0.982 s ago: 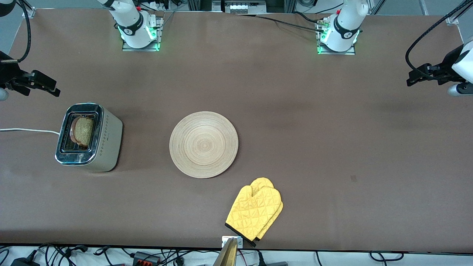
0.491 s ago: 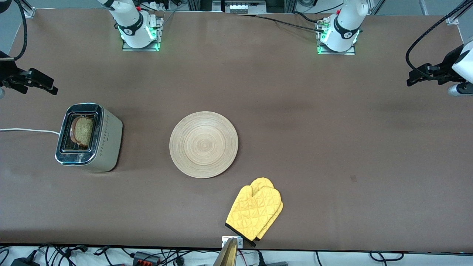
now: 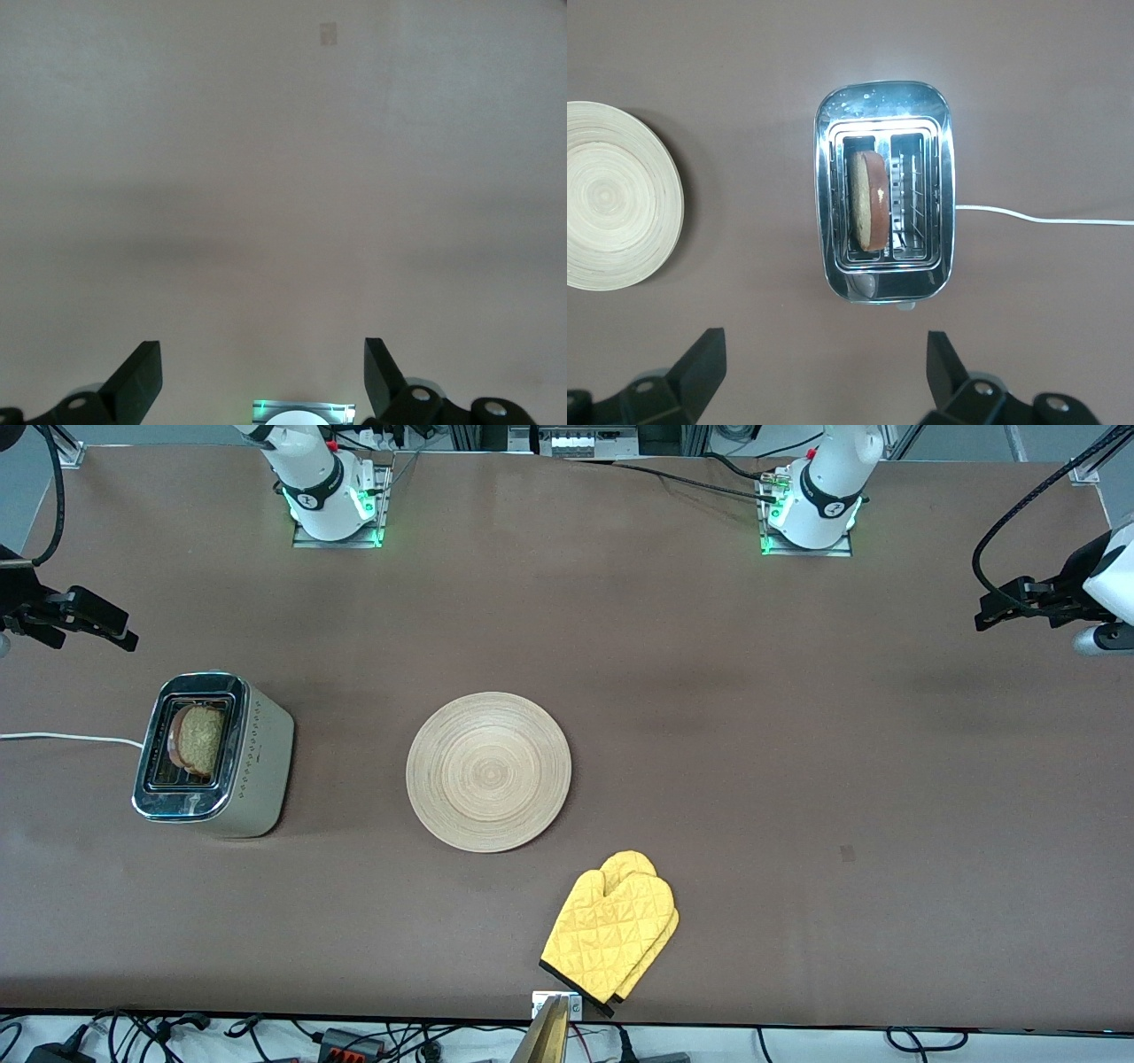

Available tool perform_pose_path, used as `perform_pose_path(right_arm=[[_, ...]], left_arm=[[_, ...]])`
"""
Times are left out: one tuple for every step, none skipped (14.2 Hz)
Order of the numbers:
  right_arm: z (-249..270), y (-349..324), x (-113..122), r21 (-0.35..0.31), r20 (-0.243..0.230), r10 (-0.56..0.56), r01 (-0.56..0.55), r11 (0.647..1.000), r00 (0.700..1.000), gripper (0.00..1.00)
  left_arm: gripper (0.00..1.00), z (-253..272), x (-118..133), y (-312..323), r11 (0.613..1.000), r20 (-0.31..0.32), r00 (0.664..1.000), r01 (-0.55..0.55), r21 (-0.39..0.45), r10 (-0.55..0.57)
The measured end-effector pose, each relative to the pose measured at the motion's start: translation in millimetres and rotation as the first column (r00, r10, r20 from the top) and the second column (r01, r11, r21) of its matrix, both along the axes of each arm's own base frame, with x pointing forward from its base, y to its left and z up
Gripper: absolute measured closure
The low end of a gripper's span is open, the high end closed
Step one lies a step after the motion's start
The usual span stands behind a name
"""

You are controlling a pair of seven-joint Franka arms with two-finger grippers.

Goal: Move plate and put bread in toaster

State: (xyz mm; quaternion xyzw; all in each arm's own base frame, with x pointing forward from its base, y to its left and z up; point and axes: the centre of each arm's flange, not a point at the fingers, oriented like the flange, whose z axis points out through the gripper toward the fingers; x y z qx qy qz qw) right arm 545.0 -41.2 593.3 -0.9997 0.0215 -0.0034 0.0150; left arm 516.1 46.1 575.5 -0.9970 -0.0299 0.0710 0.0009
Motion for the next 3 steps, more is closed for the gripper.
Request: perform_pose_path(right_arm=[[-0.1,0.0,-0.1,0.000,-0.001,0.000,0.000,1.000,1.000,0.00],[-0.2,0.0,-0.2,0.000,-0.002,0.000,0.000,1.000,1.000,0.00],[-0.2,0.1,-0.2,0.000,-0.002,0.000,0.000,1.000,1.000,0.00]], left_arm=[[0.00,-0.1,0.0,0.2,1.000,0.000,1.000,0.000,0.000,0.000],[0.00,-0.6,0.0,0.2,1.000,-0.001,1.000,-0.001,0.000,0.001],[0.00,-1.5,0.0,0.2,1.000,-0.003,1.000,-0.002,0.000,0.002]])
